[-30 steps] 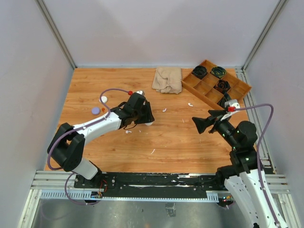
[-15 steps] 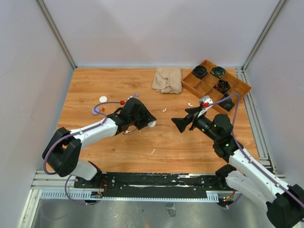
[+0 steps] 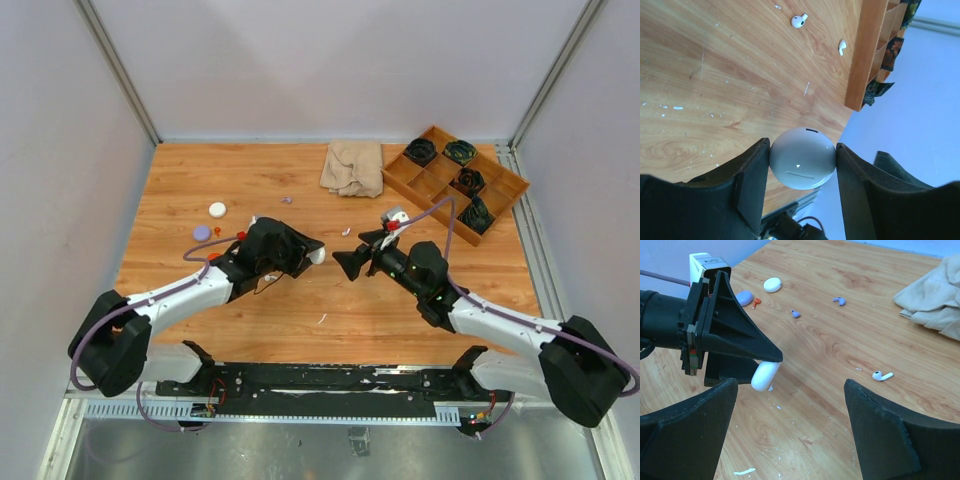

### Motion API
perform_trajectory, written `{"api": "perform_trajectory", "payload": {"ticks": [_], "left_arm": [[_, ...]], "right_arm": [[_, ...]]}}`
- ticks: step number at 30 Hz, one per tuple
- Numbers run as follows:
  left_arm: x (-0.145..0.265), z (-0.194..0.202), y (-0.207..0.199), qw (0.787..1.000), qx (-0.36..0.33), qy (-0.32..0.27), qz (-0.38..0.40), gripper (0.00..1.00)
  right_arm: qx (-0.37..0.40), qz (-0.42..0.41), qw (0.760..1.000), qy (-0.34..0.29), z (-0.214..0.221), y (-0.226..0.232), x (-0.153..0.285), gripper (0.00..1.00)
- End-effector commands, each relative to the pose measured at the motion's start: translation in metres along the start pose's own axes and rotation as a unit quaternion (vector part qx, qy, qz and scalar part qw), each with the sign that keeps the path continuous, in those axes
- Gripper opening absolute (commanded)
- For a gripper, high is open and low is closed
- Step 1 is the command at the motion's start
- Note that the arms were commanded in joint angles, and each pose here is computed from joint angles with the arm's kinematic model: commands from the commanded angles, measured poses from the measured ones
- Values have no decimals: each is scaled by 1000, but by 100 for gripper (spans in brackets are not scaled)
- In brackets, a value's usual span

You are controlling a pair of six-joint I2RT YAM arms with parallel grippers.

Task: Insert the wireless bluetooth earbuds into the charging case
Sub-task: Pick up the charging case at the center of the board.

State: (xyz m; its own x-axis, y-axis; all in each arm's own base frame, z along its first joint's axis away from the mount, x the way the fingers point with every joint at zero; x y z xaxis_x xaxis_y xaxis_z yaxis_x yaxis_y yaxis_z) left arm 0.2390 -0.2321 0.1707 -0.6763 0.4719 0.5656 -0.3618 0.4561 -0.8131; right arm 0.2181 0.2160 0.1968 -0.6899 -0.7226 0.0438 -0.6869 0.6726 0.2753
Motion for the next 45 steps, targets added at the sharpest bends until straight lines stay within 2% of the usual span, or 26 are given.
{"api": "perform_trajectory", "payload": {"ticks": [1,7,14,30,36,40,45], "left_arm": [[8,-4,-9,997,66,-22,41,33],[11,-7,-8,993,102,-33,55,33],[7,-2,-2,986,150,-12,66,33],[8,0,2,982,179,0,65,33],[9,0,1,982,177,-1,67,36],[9,-1,0,982,173,-3,70,34],[11,-3,0,983,166,-15,75,38]], "right_arm": [[-1,-7,999,-45,-10,12,-15,87],[-16,3,999,-49,0,18,-26,77],[-15,8,999,-43,13,29,-44,67],[11,30,998,-48,26,43,-61,51],[8,32,998,-46,25,43,-62,39],[1,28,999,-42,23,45,-60,40],[-8,35,999,-19,21,46,-58,44]]}}
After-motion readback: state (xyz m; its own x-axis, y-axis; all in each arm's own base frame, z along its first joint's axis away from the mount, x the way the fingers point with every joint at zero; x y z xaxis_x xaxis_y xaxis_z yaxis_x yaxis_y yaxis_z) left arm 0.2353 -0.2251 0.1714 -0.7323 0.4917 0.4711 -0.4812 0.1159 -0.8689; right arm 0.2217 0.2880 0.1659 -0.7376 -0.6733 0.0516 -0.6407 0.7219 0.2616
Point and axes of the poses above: each gripper's point midway between its finger pads, its own x axis back along the fingers, its own y axis along the line the jaws close on, z = x × y, the point moved 7 cm from there along x, back along the fingers, and after that the axes turned 3 degrees about -x, right-handed, at the moved point
